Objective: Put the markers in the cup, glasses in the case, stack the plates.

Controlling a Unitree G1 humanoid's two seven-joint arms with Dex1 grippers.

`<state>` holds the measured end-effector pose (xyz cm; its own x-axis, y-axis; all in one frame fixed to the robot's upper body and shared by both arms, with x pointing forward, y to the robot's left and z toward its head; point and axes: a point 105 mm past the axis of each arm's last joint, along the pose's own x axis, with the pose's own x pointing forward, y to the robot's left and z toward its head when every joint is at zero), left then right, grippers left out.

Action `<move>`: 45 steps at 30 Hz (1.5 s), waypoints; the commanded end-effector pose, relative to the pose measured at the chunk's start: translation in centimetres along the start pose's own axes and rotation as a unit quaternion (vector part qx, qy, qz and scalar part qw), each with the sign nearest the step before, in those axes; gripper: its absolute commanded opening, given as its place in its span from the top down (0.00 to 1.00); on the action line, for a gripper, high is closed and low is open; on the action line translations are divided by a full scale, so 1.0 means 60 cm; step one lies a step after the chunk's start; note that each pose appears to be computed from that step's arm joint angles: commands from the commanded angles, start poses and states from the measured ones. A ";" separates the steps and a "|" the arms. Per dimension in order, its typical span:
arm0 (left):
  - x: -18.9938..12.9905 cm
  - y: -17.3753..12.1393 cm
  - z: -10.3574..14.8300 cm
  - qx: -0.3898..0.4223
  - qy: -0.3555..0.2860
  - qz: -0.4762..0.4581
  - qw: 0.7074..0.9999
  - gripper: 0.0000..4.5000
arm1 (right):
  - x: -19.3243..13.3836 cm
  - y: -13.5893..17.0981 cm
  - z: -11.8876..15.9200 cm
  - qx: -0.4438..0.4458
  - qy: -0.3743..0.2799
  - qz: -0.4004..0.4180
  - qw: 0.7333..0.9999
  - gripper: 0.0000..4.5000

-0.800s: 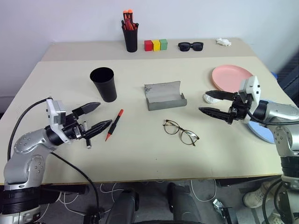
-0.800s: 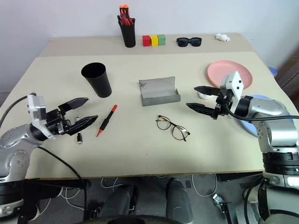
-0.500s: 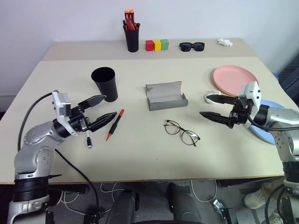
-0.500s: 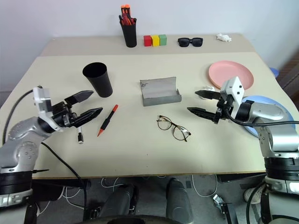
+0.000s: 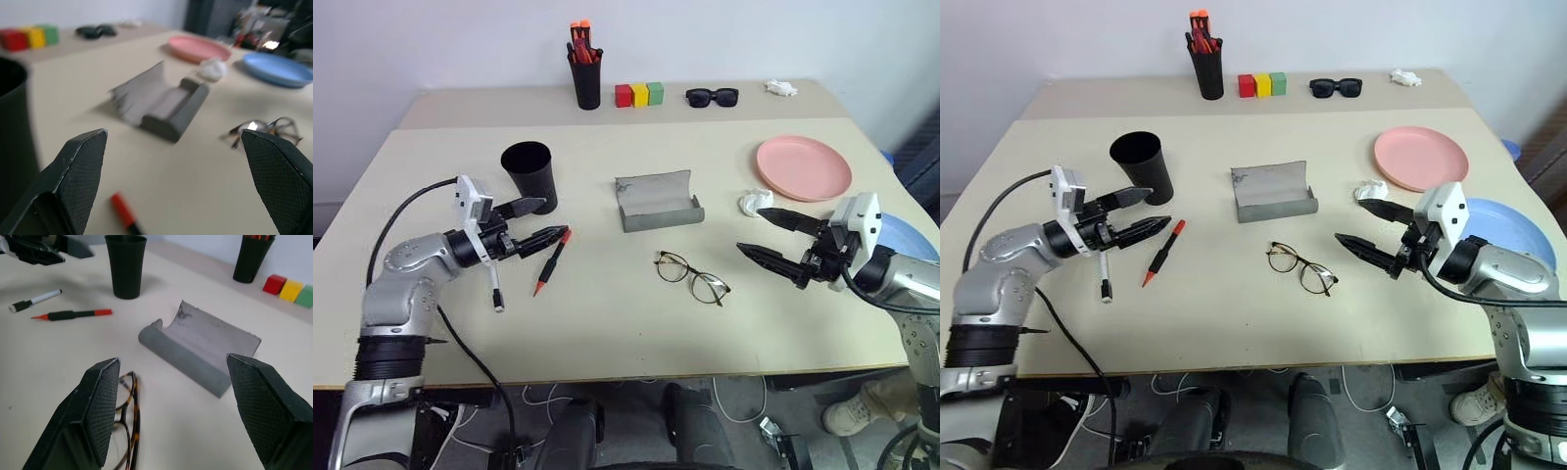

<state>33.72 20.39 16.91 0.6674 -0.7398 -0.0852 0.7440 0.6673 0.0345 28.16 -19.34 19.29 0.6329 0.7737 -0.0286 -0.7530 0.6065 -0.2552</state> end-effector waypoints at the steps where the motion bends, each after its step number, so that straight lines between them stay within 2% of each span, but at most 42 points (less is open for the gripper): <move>1: -0.043 0.048 0.021 -0.058 0.005 0.064 0.996 0.00 | 0.034 0.034 0.019 -0.013 -0.039 0.022 0.999 0.22; 3: -0.058 0.058 0.037 -0.136 -0.018 0.062 0.989 0.00 | 0.044 0.047 0.018 -0.008 -0.047 0.032 0.998 0.22; 7: -0.091 0.102 0.019 -0.166 0.033 0.224 0.960 0.00 | 0.069 0.071 0.025 0.008 -0.074 0.060 0.995 0.22; 11: -0.111 0.068 -0.008 -0.191 0.108 0.285 0.933 0.00 | 0.084 0.081 0.025 0.005 -0.084 0.072 0.994 0.22; 14: -0.134 0.054 -0.028 -0.238 0.147 0.344 0.896 0.00 | 0.094 0.084 0.029 0.002 -0.097 0.069 0.993 0.22; 16: -0.142 0.040 -0.033 -0.236 0.172 0.356 0.888 0.00 | 0.101 0.089 0.033 0.004 -0.108 0.070 0.992 0.22; 19: -0.146 0.023 -0.031 -0.202 0.195 0.359 0.890 0.00 | 0.113 0.095 0.035 0.008 -0.119 0.070 0.990 0.22; 23: -0.140 0.024 -0.015 -0.178 0.198 0.360 0.894 0.00 | 0.118 0.101 0.029 0.012 -0.119 0.075 0.990 0.22; 29: -0.122 -0.004 -0.035 -0.187 0.218 0.329 0.899 0.00 | 0.113 0.097 0.031 0.012 -0.120 0.073 0.990 0.22; 38: -0.140 -0.017 -0.067 -0.259 0.261 0.314 0.875 0.00 | 0.115 0.098 0.028 0.018 -0.116 0.077 0.990 0.22; 45: -0.090 -0.040 -0.062 -0.327 0.291 0.265 0.859 0.00 | 0.119 0.103 0.026 0.021 -0.115 0.080 0.990 0.22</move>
<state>27.75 23.95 12.27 0.6230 -0.2493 -0.7414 0.0294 0.9546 -0.2963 27.91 -9.98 18.26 0.4624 0.8767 0.1325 -0.8531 0.4807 -0.2030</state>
